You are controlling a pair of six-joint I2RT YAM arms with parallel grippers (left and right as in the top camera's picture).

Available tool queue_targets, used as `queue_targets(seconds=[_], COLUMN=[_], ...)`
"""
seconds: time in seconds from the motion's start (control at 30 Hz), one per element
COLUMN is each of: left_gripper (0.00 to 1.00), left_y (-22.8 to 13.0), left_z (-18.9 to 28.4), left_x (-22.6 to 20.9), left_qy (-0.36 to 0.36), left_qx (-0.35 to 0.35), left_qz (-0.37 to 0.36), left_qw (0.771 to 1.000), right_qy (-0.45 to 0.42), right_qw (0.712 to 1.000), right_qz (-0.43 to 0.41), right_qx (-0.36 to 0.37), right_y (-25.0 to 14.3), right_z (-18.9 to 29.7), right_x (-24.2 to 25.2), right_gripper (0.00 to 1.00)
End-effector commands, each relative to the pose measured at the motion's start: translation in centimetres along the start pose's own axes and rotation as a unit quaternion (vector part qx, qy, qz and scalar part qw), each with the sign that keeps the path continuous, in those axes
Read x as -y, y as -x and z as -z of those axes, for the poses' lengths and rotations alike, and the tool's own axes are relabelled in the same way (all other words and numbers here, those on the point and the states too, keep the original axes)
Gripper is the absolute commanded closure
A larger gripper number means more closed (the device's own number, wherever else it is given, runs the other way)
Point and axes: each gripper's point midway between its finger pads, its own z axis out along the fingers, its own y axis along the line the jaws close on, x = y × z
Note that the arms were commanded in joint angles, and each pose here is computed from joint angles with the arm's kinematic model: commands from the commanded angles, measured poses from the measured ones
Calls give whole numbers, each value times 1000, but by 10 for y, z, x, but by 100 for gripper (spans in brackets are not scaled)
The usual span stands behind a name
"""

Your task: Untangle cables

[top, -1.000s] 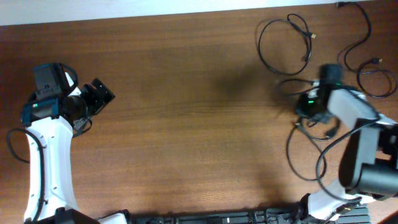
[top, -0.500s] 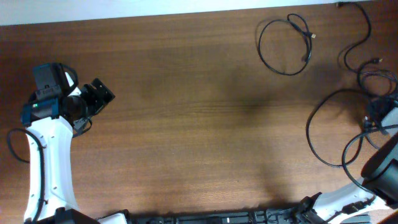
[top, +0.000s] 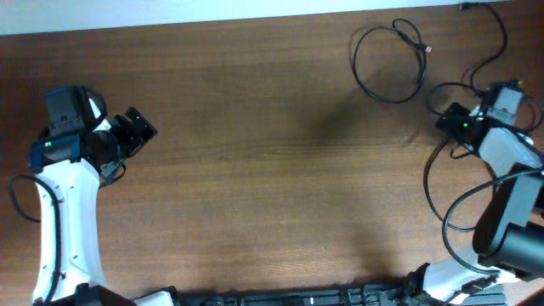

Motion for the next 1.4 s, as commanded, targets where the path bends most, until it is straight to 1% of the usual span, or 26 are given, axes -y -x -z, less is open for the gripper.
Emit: queue_targets(seconds=[0.0, 0.03, 0.07, 0.1, 0.17, 0.27, 0.3, 0.33, 0.37, 0.5, 0.57, 0.67, 0.77, 0.8, 0.83, 0.87, 0.9, 0.93, 1.0, 1.07, 1.13, 1.17, 1.2, 1.27, 1.33, 1.37], left_gripper=[1, 1, 1, 1, 1, 1, 1, 1, 1, 1, 1, 1, 1, 1, 1, 1, 1, 1, 1, 1, 1, 1, 1, 1, 1, 1], left_y=[-1, -1, -1, -1, -1, -1, -1, -1, -1, -1, -1, -1, -1, -1, -1, -1, -1, -1, -1, -1, -1, -1, -1, -1, -1, -1], left_z=[-1, -1, -1, -1, -1, -1, -1, -1, -1, -1, -1, -1, -1, -1, -1, -1, -1, -1, -1, -1, -1, -1, -1, -1, -1, -1], left_x=[0, 0, 0, 0, 0, 0, 0, 0, 0, 0, 0, 0, 0, 0, 0, 0, 0, 0, 0, 0, 0, 0, 0, 0, 0, 0], left_qy=[-2, -2, -2, -2, -2, -2, -2, -2, -2, -2, -2, -2, -2, -2, -2, -2, -2, -2, -2, -2, -2, -2, -2, -2, -2, -2], left_qx=[-2, -2, -2, -2, -2, -2, -2, -2, -2, -2, -2, -2, -2, -2, -2, -2, -2, -2, -2, -2, -2, -2, -2, -2, -2, -2], left_qz=[6, 6, 6, 6, 6, 6, 6, 6, 6, 6, 6, 6, 6, 6, 6, 6, 6, 6, 6, 6, 6, 6, 6, 6, 6, 6], left_qw=[1000, 1000, 1000, 1000, 1000, 1000, 1000, 1000, 1000, 1000, 1000, 1000, 1000, 1000, 1000, 1000, 1000, 1000, 1000, 1000, 1000, 1000, 1000, 1000, 1000, 1000], right_qy=[-45, -51, -55, -57, -68, -148, -172, -195, -207, -208, -216, -200, -207, -211, -209, -202, -186, -162, -131, -103, -21, 25, 63, 116, 182, 198], right_qw=[996, 995, 994, 994, 993, 984, 980, 976, 974, 977, 975, 978, 976, 973, 973, 974, 977, 981, 985, 985, 985, 981, 978, 973, 959, 955], right_qz=[79, 83, 83, 84, 85, 89, 88, 84, 70, 23, -18, -49, -74, -90, -95, -98, -99, -98, -94, -91, -81, -71, -62, -47, -9, -3], right_qx=[-14, -29, -37, -42, -48, -46, -45, -49, -56, -51, -43, -15, 10, 19, 22, 27, 35, 43, 66, 101, 153, 177, 187, 196, 216, 219], right_y=[-12, -20, -25, -27, -31, -30, -29, -29, -30, -23, -21, -6, 6, 9, 12, 17, 28, 42, 70, 91, 106, 105, 98, 84, 53, 43], right_z=[-11, -16, -19, -21, -25, -22, -19, -16, -14, -15, -13, -16, -14, -13, -12, -11, -7, 2, 35, 74, 143, 183, 212, 249, 305, 319], right_x=[2, 4, 6, 7, 12, 41, 52, 65, 80, 107, 121, 133, 151, 160, 163, 162, 156, 146, 128, 112, 79, 60, 45, 24, -2, -9], right_gripper=[29, 34, 42, 45, 56, 87, 92, 96, 96, 96, 96, 95, 95, 92, 83, 56, 34, 20, 16, 16, 16, 15, 15, 15, 15, 15])
